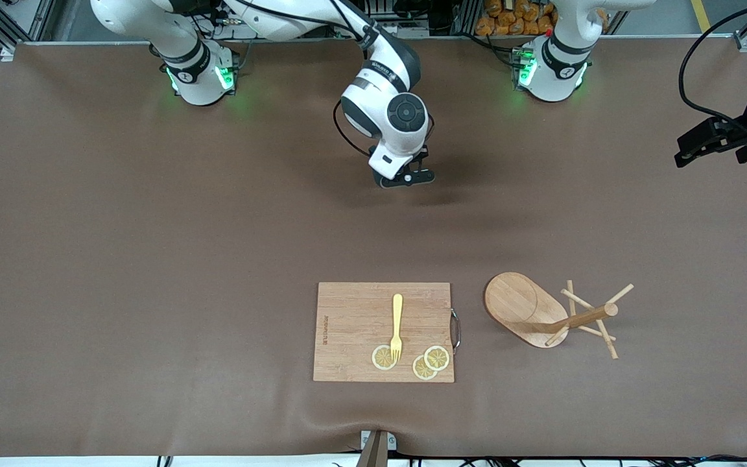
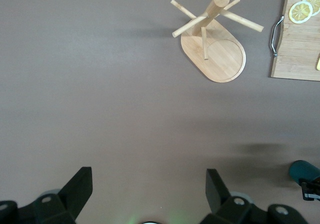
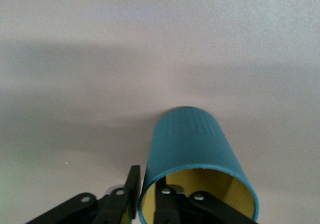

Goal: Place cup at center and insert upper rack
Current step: 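Lift the teal mug with the right gripper and carry it toward the table center, then set the mug down and open the right gripper while the left gripper reaches in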

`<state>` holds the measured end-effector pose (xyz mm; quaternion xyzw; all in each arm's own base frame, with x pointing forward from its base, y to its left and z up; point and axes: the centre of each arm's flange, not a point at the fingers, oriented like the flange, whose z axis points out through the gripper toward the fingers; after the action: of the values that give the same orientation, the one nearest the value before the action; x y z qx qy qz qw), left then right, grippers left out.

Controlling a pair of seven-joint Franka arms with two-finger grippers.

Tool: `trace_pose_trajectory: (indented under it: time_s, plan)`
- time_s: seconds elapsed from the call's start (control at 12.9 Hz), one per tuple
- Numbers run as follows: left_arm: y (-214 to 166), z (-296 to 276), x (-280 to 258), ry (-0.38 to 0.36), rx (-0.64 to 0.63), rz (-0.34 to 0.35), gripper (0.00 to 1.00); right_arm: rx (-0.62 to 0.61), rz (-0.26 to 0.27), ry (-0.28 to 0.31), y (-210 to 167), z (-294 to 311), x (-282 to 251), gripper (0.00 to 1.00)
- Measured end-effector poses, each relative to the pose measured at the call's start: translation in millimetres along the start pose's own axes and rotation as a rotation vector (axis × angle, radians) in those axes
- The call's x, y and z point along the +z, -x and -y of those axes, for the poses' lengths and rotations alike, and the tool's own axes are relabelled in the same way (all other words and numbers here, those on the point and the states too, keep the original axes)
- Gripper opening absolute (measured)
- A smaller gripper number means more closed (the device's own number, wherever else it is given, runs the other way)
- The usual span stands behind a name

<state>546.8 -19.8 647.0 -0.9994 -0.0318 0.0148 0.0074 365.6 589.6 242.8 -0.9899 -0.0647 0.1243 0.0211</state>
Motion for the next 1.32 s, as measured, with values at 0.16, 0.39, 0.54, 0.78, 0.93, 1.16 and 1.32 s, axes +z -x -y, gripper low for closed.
trace_pose_trajectory:
  time_s: [0.16,0.39,0.54,0.78,0.93,1.16,1.32]
  plan:
    - [-0.1,0.0,0.8,0.0,0.0,0.002,1.0,-0.002,-0.007,-0.008,-0.9,1.8,-2.6,0.46]
    - [-0.2,0.0,3.2,-0.001,-0.004,0.008,1.0,-0.01,-0.019,-0.021,-0.5,7.9,-11.2,0.68]
    - [0.1,-1.4,3.9,-0.001,-0.015,0.011,1.0,-0.015,-0.027,-0.031,-1.4,11.9,-20.1,0.83]
    - [5.7,-18.3,1.7,-0.003,-0.043,0.021,1.0,-0.02,-0.025,-0.029,-1.1,14.0,-41.9,0.94]
    - [19.0,-37.5,-7.4,-0.007,-0.063,0.03,1.0,-0.053,-0.031,-0.024,-2.4,5.1,-78.1,1.0]
    - [40.6,-77.6,-21.3,-0.012,-0.096,0.02,1.0,-0.145,-0.043,-0.017,-10.3,-39.4,-167.0,1.0]
    - [54.9,-111.9,-22.2,-0.025,-0.142,0.029,1.0,-0.132,-0.066,-0.039,-23.6,-101.7,-243.0,1.0]
